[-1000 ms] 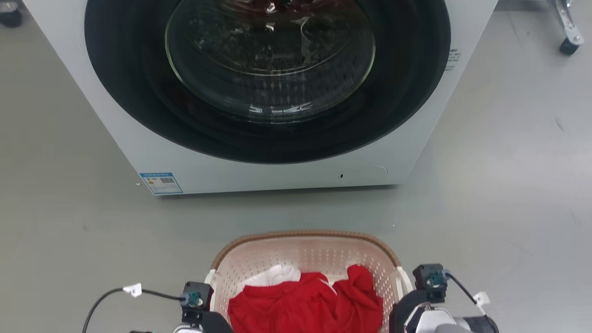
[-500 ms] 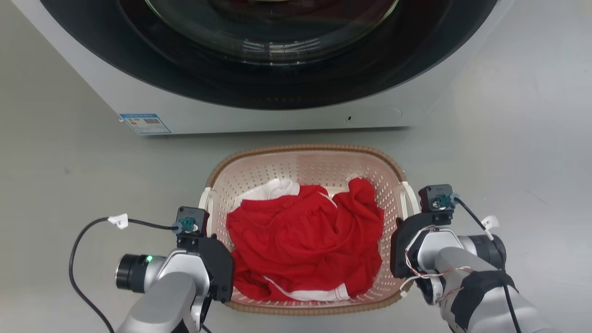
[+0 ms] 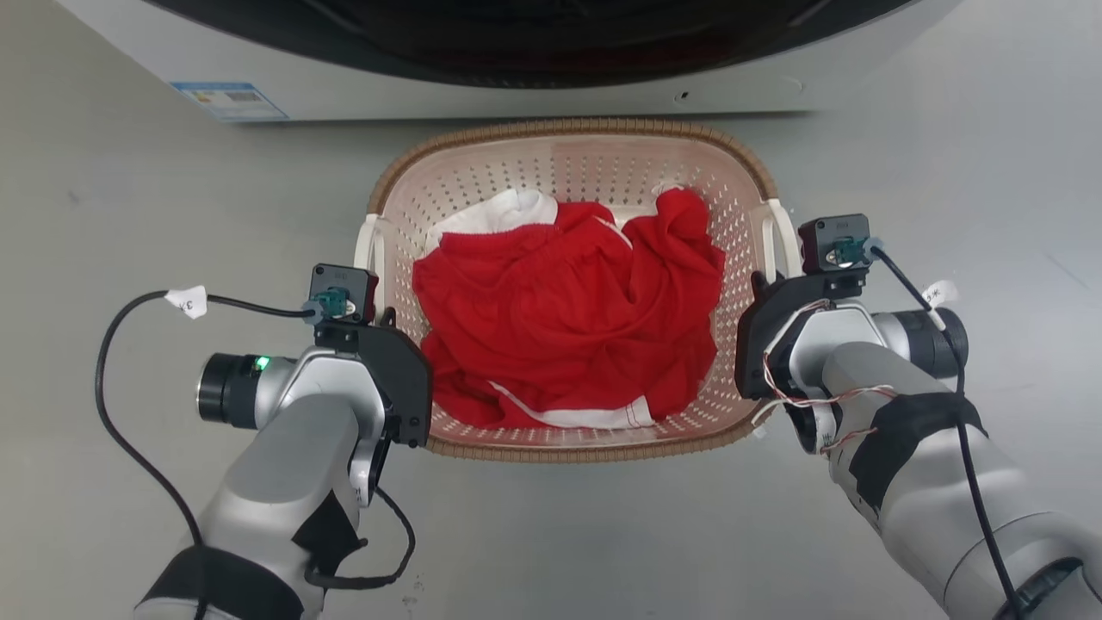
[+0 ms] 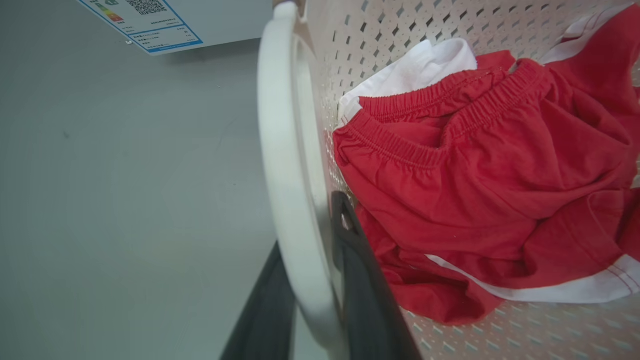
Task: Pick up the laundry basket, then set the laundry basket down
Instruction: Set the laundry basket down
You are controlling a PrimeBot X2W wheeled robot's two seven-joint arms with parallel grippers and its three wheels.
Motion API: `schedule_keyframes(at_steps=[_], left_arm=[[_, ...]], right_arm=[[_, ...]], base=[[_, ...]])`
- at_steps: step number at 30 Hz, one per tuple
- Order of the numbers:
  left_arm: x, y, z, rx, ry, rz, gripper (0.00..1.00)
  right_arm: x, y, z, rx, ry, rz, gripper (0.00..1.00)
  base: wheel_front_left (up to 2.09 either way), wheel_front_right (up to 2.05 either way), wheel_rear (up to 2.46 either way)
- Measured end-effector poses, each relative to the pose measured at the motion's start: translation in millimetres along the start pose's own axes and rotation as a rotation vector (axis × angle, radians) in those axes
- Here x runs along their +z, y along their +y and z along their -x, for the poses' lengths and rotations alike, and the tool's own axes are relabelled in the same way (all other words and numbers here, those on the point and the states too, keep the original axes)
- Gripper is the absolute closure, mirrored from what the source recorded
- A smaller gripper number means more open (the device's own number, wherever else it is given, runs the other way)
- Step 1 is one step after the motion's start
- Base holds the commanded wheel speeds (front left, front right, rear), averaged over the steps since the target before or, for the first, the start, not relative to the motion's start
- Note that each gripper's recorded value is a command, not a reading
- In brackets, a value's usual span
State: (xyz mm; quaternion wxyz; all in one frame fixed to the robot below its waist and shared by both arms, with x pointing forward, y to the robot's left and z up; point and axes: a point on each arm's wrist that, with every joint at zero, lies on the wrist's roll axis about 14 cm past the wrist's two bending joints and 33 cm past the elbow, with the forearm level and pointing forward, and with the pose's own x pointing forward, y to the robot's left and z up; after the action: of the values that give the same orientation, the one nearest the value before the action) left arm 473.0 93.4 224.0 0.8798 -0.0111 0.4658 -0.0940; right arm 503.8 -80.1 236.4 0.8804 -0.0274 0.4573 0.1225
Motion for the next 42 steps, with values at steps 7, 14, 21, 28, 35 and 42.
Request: schedule_keyframes(at_steps=[7,14,21,28,35,42], left_arm=[[-7.1,10.1,-28.4,0.015,0.019,-0.004,1.0],[-20.3,13.8,-49.0,0.015,0.046,-0.018,1.0],[-28.5,14.6,-57.8,0.017,0.054,-0.019,1.0],[-19.3,15.2,-62.0,0.019,0.025,-0.031,0.0],[-18.1,14.0,-63.2,0.02,0.014,-0.031,0.0],[-13.1,15.6,-59.6,0.028,-0.001,-0.035,0.0]], right_arm=[[-7.0,0.3,-31.8,0.015,0.014,0.011,1.0],[-25.7,0.0,-53.0,0.024,0.041,0.004,1.0],[-34.4,-1.6,-61.6,0.023,0.043,-0.001,1.0],[-32.8,-0.7,-63.8,0.028,0.018,0.007,0.0],[-27.2,3.1,-64.9,0.037,-0.01,0.011,0.0],[-15.4,-1.1,-61.5,0.024,-0.05,0.019,0.0]], base=[[0.0,0.0,0.0],[0.0,0.0,0.0],[0.0,0.0,0.0],[0.0,0.0,0.0],[0.0,0.0,0.0],[0.0,0.0,0.0]])
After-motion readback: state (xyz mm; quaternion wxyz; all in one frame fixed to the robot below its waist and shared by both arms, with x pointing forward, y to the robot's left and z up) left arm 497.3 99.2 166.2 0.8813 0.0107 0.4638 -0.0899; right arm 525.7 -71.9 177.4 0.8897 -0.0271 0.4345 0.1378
